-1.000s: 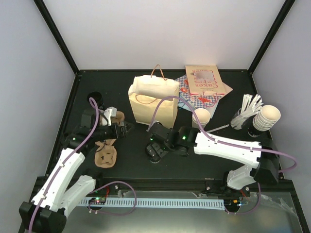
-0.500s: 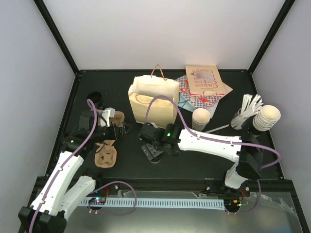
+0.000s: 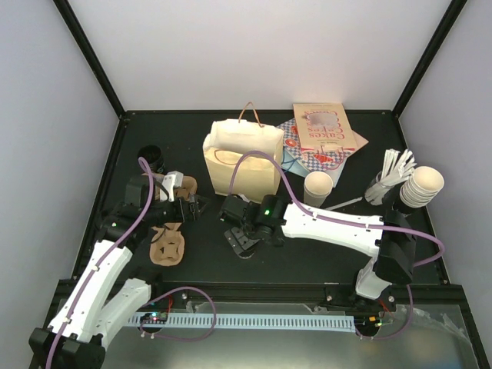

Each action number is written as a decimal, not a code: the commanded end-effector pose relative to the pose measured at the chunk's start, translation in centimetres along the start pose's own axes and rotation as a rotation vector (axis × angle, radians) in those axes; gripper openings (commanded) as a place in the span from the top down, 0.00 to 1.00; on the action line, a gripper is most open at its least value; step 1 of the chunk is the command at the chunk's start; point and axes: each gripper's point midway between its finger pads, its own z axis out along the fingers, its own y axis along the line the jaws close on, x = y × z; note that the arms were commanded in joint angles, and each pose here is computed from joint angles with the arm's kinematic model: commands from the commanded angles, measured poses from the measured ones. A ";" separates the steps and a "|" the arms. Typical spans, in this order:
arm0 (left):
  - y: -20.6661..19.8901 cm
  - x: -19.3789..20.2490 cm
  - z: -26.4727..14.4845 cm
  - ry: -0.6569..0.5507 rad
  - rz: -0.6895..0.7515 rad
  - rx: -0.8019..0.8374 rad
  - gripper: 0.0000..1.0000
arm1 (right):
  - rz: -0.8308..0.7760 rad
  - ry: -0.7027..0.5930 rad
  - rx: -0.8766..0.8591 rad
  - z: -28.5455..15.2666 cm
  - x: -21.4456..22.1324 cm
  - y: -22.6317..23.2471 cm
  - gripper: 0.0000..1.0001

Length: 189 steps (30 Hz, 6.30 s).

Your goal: Pack the takeout coffee

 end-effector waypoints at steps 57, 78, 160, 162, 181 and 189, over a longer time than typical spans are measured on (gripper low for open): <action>-0.4 0.2 0.7 0.036 0.015 0.043 0.01 | -0.107 0.053 0.007 1.3 0.9 1.5 0.11; -0.4 0.4 0.6 0.040 0.017 0.041 0.01 | -0.109 0.068 0.025 2.1 1.2 1.3 0.15; -2.5 -20.1 5.1 0.057 0.277 -0.233 0.06 | -0.027 -0.451 0.191 -16.1 -17.5 -12.7 0.25; -2.7 -20.3 4.4 0.038 0.279 -0.240 0.06 | -0.046 -0.421 0.159 -15.4 -17.0 -12.1 0.25; -8.4 -20.7 0.9 -0.222 0.600 -0.012 0.03 | -0.185 -0.269 -0.028 -13.7 -10.6 -8.6 0.30; -9.4 -17.6 1.9 -0.196 0.865 0.092 0.06 | -0.177 -0.235 -0.029 -13.0 -8.9 -8.9 0.30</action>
